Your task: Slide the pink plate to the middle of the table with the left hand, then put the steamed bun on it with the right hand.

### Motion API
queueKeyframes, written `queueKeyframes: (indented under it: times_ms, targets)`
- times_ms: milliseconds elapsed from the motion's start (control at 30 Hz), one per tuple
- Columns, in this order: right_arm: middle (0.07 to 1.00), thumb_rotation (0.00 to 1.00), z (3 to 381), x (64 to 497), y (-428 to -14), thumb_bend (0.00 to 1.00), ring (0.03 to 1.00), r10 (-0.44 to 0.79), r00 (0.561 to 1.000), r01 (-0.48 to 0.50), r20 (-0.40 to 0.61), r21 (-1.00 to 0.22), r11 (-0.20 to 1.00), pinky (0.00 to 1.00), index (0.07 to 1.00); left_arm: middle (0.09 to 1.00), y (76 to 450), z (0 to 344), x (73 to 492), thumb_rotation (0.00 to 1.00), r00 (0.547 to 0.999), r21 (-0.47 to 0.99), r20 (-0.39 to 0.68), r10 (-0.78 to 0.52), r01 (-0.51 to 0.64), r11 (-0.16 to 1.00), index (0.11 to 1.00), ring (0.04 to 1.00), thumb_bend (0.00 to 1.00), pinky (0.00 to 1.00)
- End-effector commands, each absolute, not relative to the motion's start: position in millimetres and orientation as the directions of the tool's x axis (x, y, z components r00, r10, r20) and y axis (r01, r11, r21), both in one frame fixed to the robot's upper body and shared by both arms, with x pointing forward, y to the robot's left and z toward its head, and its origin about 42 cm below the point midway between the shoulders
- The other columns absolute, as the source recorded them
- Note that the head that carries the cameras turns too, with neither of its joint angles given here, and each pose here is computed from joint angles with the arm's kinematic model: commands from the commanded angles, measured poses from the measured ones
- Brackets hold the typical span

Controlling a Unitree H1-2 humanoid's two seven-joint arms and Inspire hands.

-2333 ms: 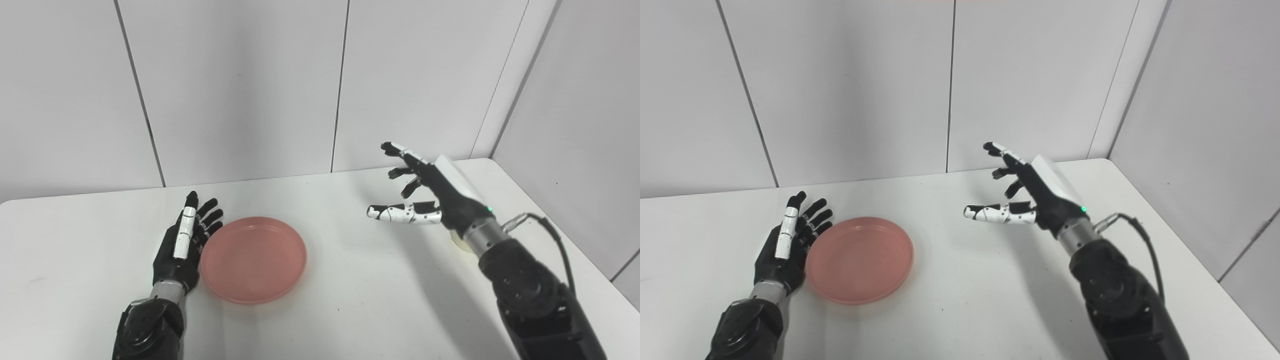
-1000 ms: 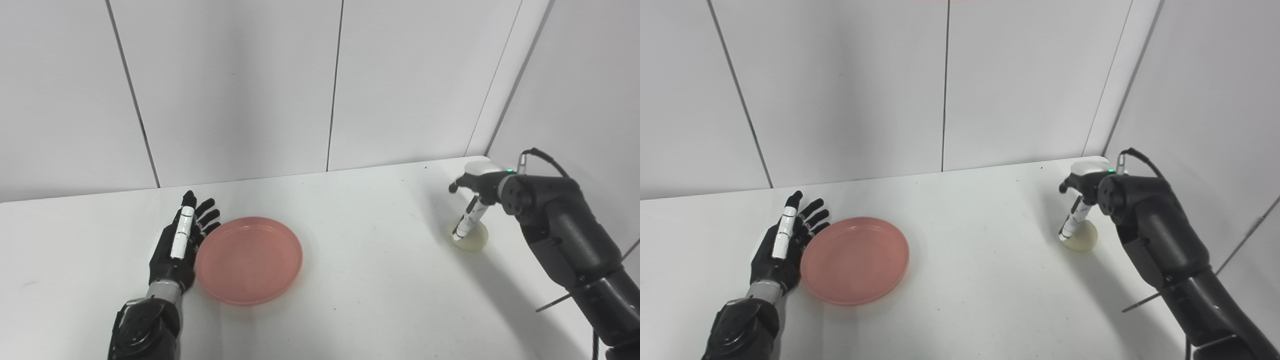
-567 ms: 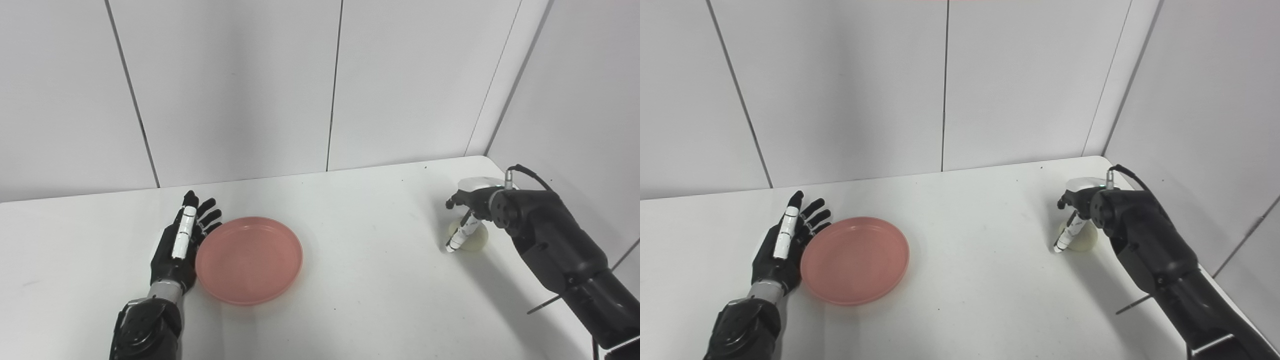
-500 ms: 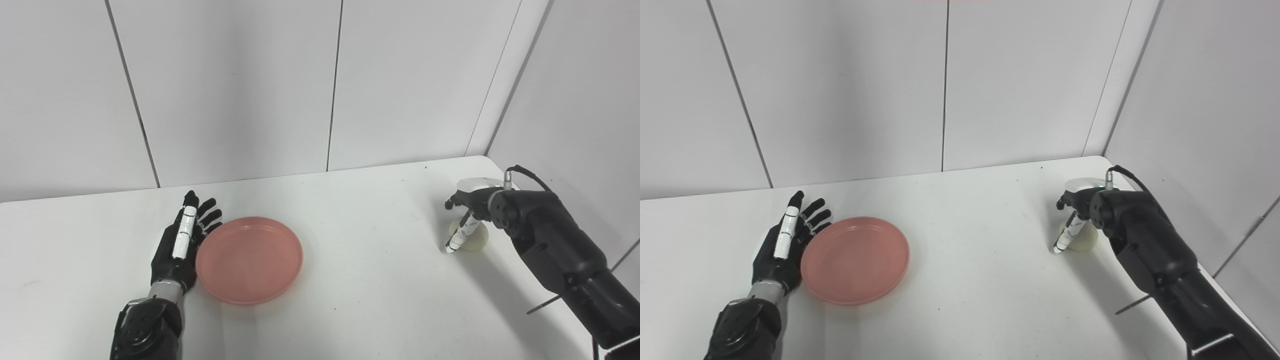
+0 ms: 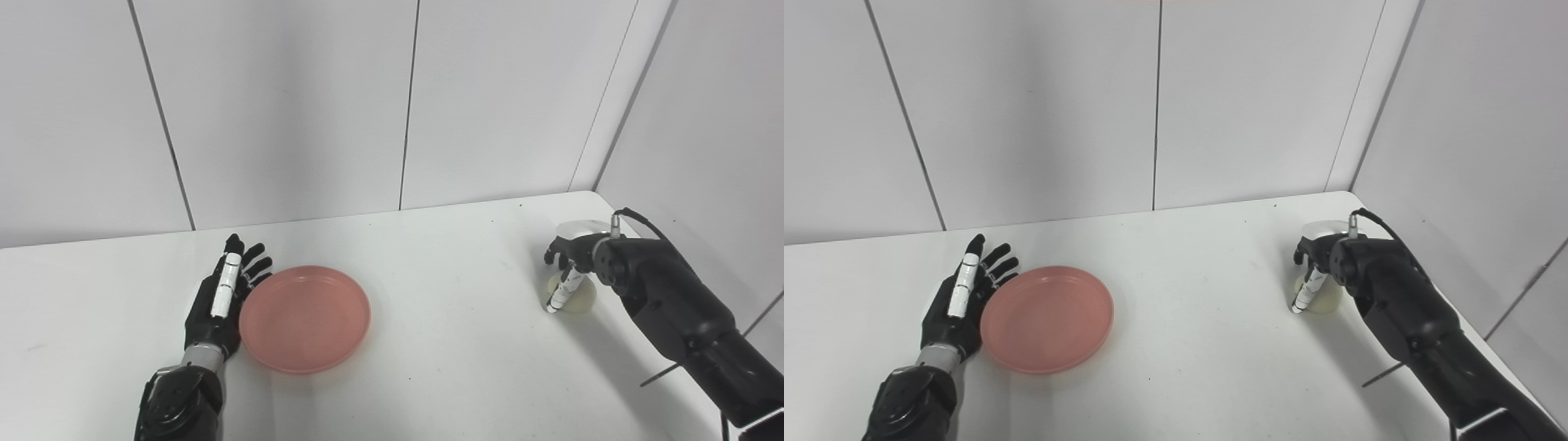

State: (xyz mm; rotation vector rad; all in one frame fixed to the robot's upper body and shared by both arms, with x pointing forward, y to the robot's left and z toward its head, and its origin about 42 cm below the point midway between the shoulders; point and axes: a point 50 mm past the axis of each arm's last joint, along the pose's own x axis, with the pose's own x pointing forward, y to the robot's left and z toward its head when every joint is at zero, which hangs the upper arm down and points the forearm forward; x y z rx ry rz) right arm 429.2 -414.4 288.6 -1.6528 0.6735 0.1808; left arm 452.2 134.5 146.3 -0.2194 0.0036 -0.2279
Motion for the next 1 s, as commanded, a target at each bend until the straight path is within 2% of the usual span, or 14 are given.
queueKeyframes:
  times_ms: [0,100,167,233,267,433,533,633,767,833,867,900,933,967]
  targets:
    - [0.789,0.33,317.2,431.1,-423.4,1.0,0.736,-0.365,0.813,-0.515,-0.453,-0.853,-0.089,0.62,0.788,0.878,130.8,158.2,456.4,0.79,0.97,-0.21,0.045,-0.24,0.244,0.947,1.0,0.836,0.68,0.8]
    - [0.77,0.32,321.8,431.3,-423.4,1.0,0.708,-0.385,0.808,-0.525,-0.447,-0.842,-0.125,0.58,0.795,0.88,131.5,158.1,456.4,0.8,0.969,-0.199,0.042,-0.244,0.247,0.948,1.0,0.837,0.68,0.8]
    - [0.735,0.32,325.2,430.9,-424.4,1.0,0.656,-0.391,0.81,-0.525,-0.438,-0.837,-0.152,0.52,0.798,0.884,131.8,158.2,456.6,0.8,0.969,-0.198,0.041,-0.245,0.248,0.948,1.0,0.841,0.68,0.81]
    - [0.722,0.31,328.1,430.4,-425.4,1.0,0.648,-0.397,0.808,-0.53,-0.435,-0.832,-0.166,0.51,0.795,0.882,132.1,158.1,456.8,0.8,0.969,-0.195,0.04,-0.245,0.248,0.949,1.0,0.839,0.69,0.8]
    - [0.753,0.32,329.2,430.2,-425.6,1.0,0.691,-0.4,0.806,-0.533,-0.437,-0.829,-0.17,0.56,0.796,0.882,132.2,158.1,456.9,0.81,0.969,-0.193,0.039,-0.246,0.249,0.949,1.0,0.837,0.69,0.8]
    - [0.768,0.33,329.5,430.0,-429.6,1.0,0.714,-0.41,0.789,-0.555,-0.457,-0.816,-0.16,0.59,0.793,0.886,132.5,158.3,456.7,0.81,0.968,-0.196,0.034,-0.249,0.251,0.948,1.0,0.841,0.7,0.81]
    - [0.807,0.33,328.9,430.2,-432.2,1.0,0.77,-0.418,0.782,-0.561,-0.463,-0.815,-0.147,0.65,0.791,0.879,132.4,158.5,456.9,0.81,0.968,-0.191,0.032,-0.249,0.251,0.949,1.0,0.835,0.69,0.8]
    - [0.79,0.34,328.2,430.1,-432.2,1.0,0.763,-0.422,0.785,-0.558,-0.454,-0.814,-0.16,0.66,0.765,0.883,132.5,158.4,457.2,0.81,0.967,-0.192,0.032,-0.252,0.254,0.948,1.0,0.834,0.7,0.8]
    - [0.765,0.28,328.5,429.0,-430.8,1.0,0.744,-0.421,0.8,-0.529,-0.428,-0.834,-0.156,0.66,0.732,0.884,132.4,157.9,457.5,0.82,0.967,-0.192,0.03,-0.254,0.255,0.948,1.0,0.832,0.69,0.8]
    - [0.713,0.23,328.1,429.6,-432.0,0.97,0.679,-0.415,0.813,-0.495,-0.409,-0.86,-0.123,0.58,0.699,0.883,132.4,157.7,457.5,0.82,0.967,-0.189,0.03,-0.255,0.256,0.948,1.0,0.831,0.7,0.8]
    - [0.597,0.12,327.8,430.0,-432.7,0.78,0.502,-0.409,0.819,-0.481,-0.403,-0.871,-0.103,0.41,0.671,0.882,132.3,157.6,457.5,0.82,0.967,-0.187,0.031,-0.255,0.256,0.949,1.0,0.83,0.7,0.8]
    - [0.537,0.06,327.6,430.3,-433.4,0.68,0.411,-0.401,0.826,-0.464,-0.396,-0.882,-0.084,0.33,0.656,0.882,132.2,157.5,457.6,0.82,0.967,-0.185,0.031,-0.254,0.256,0.949,1.0,0.829,0.7,0.8]
    - [0.506,0.03,327.2,430.3,-433.9,0.63,0.355,-0.389,0.836,-0.444,-0.387,-0.894,-0.065,0.28,0.641,0.881,132.2,157.4,457.7,0.82,0.967,-0.186,0.031,-0.254,0.255,0.949,1.0,0.829,0.7,0.79]
    - [0.485,0.01,326.7,429.9,-434.1,0.56,0.313,-0.379,0.846,-0.426,-0.376,-0.903,-0.054,0.23,0.539,0.879,132.2,157.3,457.9,0.82,0.967,-0.186,0.03,-0.253,0.254,0.949,1.0,0.828,0.71,0.79]
